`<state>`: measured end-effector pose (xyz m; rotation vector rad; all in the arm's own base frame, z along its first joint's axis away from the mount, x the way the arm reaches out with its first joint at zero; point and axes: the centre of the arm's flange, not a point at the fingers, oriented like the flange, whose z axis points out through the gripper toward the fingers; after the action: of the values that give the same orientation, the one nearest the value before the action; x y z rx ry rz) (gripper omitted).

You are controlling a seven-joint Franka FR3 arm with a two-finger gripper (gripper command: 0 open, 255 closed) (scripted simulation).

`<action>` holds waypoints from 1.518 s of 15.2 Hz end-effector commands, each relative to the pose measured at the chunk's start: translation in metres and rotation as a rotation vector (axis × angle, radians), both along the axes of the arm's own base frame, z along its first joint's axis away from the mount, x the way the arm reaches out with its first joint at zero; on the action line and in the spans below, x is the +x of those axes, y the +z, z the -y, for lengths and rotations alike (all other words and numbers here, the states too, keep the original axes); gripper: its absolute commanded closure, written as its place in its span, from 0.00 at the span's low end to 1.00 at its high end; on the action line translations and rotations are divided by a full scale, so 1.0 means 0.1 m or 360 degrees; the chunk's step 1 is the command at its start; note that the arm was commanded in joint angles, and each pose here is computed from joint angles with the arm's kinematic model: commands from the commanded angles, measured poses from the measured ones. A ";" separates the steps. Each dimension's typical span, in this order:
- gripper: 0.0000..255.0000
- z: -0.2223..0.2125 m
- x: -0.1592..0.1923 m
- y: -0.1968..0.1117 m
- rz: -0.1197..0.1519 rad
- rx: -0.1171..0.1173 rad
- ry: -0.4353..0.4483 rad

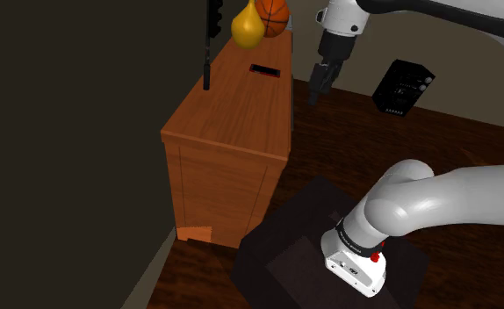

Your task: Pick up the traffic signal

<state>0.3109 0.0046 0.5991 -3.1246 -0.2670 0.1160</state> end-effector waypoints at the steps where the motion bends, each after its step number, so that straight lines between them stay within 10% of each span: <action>1: 0.00 0.00 0.00 0.00 0.0000 0.0000 0.0000; 23: 0.00 0.19 2.44 0.49 0.0453 0.0232 0.1016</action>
<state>0.5428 -0.0153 0.6461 -2.8015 -1.1555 -0.3119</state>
